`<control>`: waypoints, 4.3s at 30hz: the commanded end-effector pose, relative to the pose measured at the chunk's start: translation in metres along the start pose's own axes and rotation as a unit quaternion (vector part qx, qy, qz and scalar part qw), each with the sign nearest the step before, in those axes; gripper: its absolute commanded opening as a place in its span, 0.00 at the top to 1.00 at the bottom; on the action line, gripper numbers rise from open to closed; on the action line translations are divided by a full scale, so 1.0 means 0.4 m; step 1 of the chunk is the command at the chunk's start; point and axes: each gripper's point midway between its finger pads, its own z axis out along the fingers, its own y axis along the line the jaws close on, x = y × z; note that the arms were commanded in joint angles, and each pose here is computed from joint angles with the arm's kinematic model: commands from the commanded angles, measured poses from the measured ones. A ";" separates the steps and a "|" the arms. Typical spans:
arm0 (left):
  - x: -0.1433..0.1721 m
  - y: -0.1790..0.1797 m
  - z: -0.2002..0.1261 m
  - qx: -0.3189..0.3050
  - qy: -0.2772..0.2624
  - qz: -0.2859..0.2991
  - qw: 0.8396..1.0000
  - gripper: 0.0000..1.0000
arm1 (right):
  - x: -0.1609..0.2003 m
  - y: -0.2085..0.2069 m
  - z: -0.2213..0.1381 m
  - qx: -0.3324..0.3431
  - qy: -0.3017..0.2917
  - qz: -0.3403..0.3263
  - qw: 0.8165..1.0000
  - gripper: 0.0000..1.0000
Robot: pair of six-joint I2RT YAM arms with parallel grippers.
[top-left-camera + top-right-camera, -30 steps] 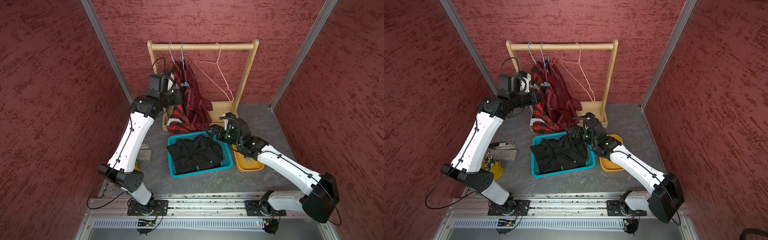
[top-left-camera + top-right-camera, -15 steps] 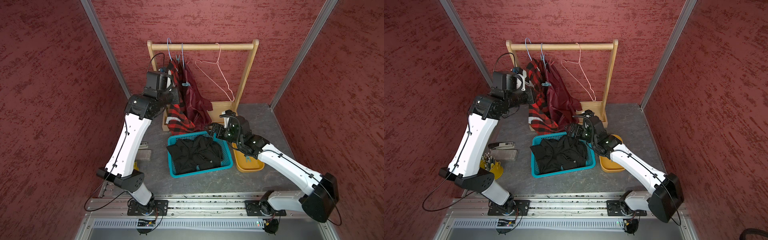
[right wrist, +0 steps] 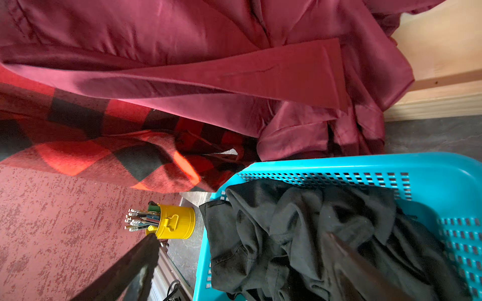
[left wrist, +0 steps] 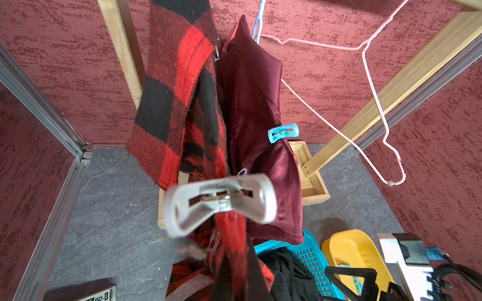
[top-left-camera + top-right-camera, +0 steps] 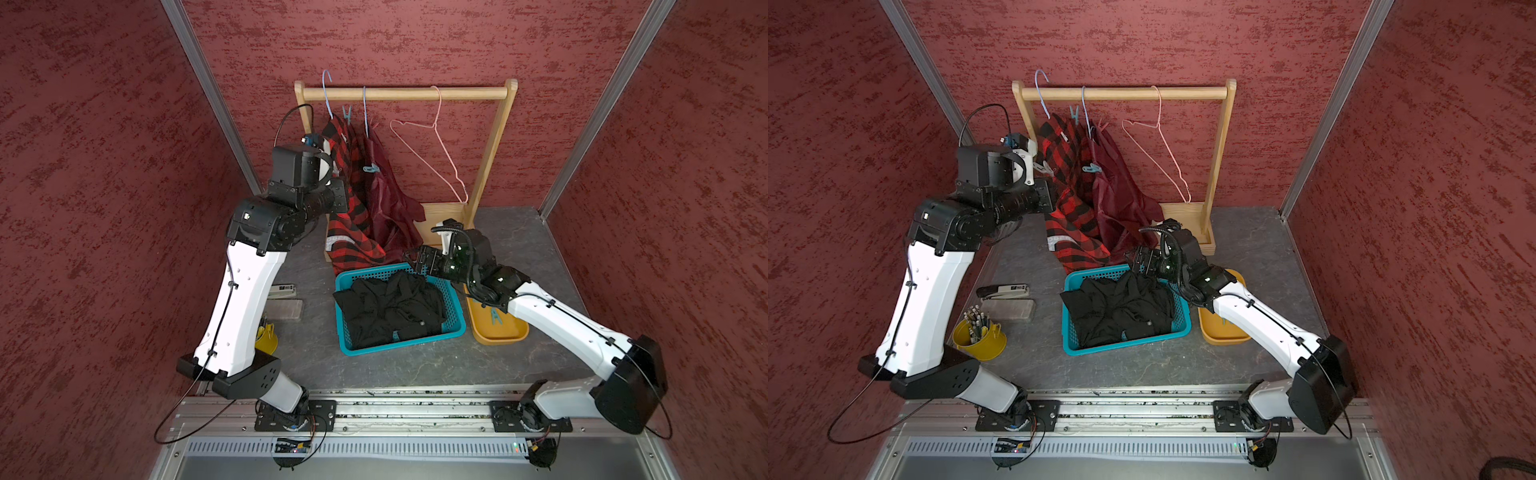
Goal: Remove the clothespins securing long-sleeve shirts to the hanger
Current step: Pick up the hanger from the clothesline, then place the long-sleeve shirt at the bin.
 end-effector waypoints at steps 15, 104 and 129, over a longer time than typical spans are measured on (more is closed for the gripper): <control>0.008 -0.031 -0.180 0.051 -0.018 -0.006 0.999 1.00 | 0.005 0.213 0.018 -0.068 -0.027 -0.190 0.979 0.01; 0.124 -0.182 -0.921 0.453 -0.155 0.057 0.876 1.00 | -0.074 0.582 -0.317 0.086 -0.375 -0.223 0.896 0.79; 0.269 -0.168 -0.697 0.418 -0.042 0.046 0.906 1.00 | -0.027 0.178 -0.074 0.178 -0.305 -0.138 0.925 0.79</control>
